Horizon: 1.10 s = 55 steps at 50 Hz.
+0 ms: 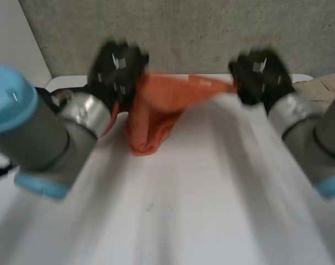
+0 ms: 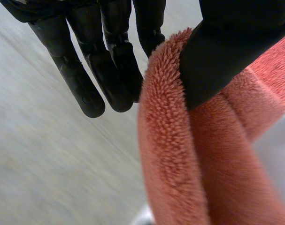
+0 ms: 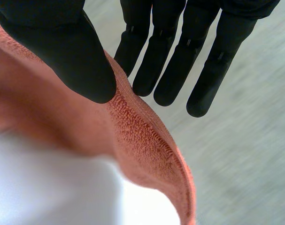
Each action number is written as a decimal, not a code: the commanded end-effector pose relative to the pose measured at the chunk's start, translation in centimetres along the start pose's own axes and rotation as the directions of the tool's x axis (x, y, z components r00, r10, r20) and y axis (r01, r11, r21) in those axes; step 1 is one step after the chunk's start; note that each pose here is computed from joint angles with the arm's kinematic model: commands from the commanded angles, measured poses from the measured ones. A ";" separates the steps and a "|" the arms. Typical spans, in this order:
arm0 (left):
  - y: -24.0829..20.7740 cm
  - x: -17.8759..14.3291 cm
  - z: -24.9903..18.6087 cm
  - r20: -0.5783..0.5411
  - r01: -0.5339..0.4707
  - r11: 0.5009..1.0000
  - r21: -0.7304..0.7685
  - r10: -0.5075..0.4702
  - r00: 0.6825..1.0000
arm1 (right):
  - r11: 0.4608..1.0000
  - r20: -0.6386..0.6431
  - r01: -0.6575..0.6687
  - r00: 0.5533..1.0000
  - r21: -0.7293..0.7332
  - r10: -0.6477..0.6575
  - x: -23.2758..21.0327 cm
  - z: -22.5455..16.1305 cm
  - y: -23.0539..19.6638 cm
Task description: Fold the laundry.
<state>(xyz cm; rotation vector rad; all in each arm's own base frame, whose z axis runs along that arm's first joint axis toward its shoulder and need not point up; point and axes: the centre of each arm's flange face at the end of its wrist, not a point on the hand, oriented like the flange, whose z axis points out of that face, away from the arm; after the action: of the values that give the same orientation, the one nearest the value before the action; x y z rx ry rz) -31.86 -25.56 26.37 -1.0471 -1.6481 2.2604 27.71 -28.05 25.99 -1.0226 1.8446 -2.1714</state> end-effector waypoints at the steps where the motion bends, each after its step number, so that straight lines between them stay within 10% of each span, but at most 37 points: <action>1: 6.7 4.4 -5.4 -0.133 0.015 0.967 -0.254 -0.050 0.990 | 0.974 0.176 -0.003 0.984 -0.225 0.044 -3.4 -4.1 6.4; 22: 10.3 -1.5 -6.4 0.021 0.072 0.913 -0.402 -0.069 0.997 | 0.960 0.126 -0.010 0.991 -0.280 0.047 -2.7 -2.1 8.5; 38: 15.3 -4.8 -6.8 0.045 0.253 0.847 -0.468 -0.263 0.964 | 0.953 0.101 -0.014 0.994 -0.303 0.047 -1.8 -1.5 9.6; 55: 19.8 -6.3 -0.7 -0.025 0.206 0.879 -0.430 -0.240 0.971 | 0.949 0.110 -0.011 0.993 -0.316 0.048 -2.1 -1.8 10.0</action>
<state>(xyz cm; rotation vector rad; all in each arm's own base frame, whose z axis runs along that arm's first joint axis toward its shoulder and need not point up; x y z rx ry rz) -21.00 -33.56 12.16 -0.9064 -2.1754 1.7074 25.02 -28.08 16.08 -1.1369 2.1769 -1.7982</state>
